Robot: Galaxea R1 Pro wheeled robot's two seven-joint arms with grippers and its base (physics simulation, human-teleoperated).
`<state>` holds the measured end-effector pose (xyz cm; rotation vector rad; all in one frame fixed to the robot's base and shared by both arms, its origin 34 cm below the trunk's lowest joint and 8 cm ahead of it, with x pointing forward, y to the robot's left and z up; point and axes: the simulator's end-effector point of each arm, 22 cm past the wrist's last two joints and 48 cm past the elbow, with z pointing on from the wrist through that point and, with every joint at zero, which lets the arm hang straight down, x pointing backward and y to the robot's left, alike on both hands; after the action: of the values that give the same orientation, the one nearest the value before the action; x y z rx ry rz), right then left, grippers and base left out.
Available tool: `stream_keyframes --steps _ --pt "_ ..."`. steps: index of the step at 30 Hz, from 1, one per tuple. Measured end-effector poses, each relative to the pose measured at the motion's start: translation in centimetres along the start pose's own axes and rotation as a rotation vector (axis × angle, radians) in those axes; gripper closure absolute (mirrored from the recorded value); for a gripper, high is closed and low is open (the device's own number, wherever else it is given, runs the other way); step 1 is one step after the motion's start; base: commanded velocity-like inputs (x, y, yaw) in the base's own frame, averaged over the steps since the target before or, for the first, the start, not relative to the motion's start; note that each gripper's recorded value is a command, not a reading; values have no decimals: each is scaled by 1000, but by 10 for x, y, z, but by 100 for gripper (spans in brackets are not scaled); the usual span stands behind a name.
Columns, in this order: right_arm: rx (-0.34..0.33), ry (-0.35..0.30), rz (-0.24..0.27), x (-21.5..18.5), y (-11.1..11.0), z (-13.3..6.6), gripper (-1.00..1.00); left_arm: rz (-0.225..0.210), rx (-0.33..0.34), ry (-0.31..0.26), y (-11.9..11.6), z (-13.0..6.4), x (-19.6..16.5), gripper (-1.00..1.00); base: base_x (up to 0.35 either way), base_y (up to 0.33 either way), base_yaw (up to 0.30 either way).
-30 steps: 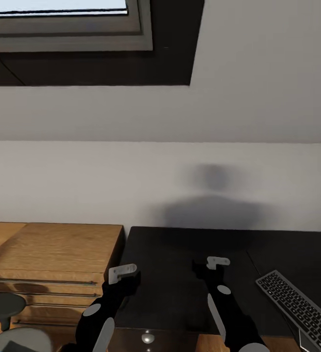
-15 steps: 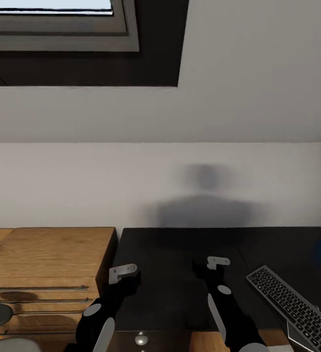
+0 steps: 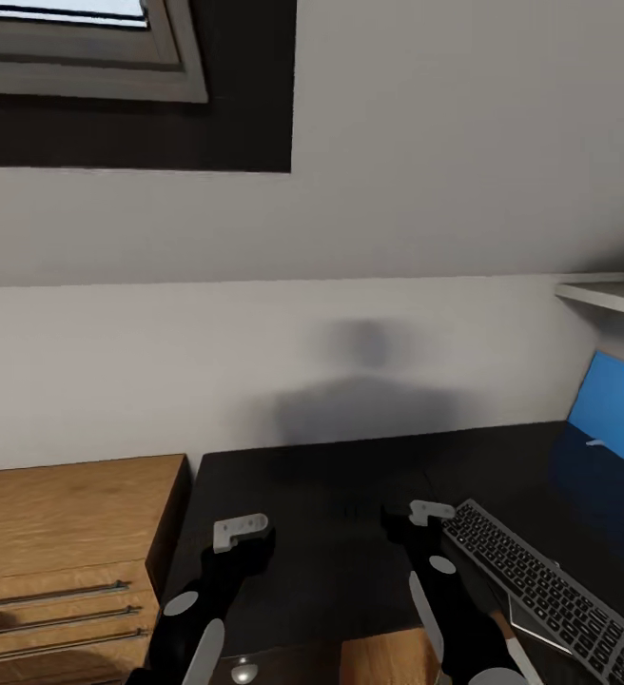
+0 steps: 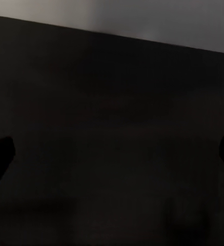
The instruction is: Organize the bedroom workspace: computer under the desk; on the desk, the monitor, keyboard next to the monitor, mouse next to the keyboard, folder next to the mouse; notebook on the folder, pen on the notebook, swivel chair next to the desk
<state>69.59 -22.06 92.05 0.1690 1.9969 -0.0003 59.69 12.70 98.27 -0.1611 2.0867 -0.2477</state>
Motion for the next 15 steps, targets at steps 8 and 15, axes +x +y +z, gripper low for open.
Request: stream_keyframes --steps 8,15 --pt "53 3 47 0 -29 0 -100 9 12 -2 -6 -2 0 -100 0 0 -275" --pt "84 -3 38 -3 -52 1 -100 10 15 -5 -7 -3 -1 -100 0 0 -276"
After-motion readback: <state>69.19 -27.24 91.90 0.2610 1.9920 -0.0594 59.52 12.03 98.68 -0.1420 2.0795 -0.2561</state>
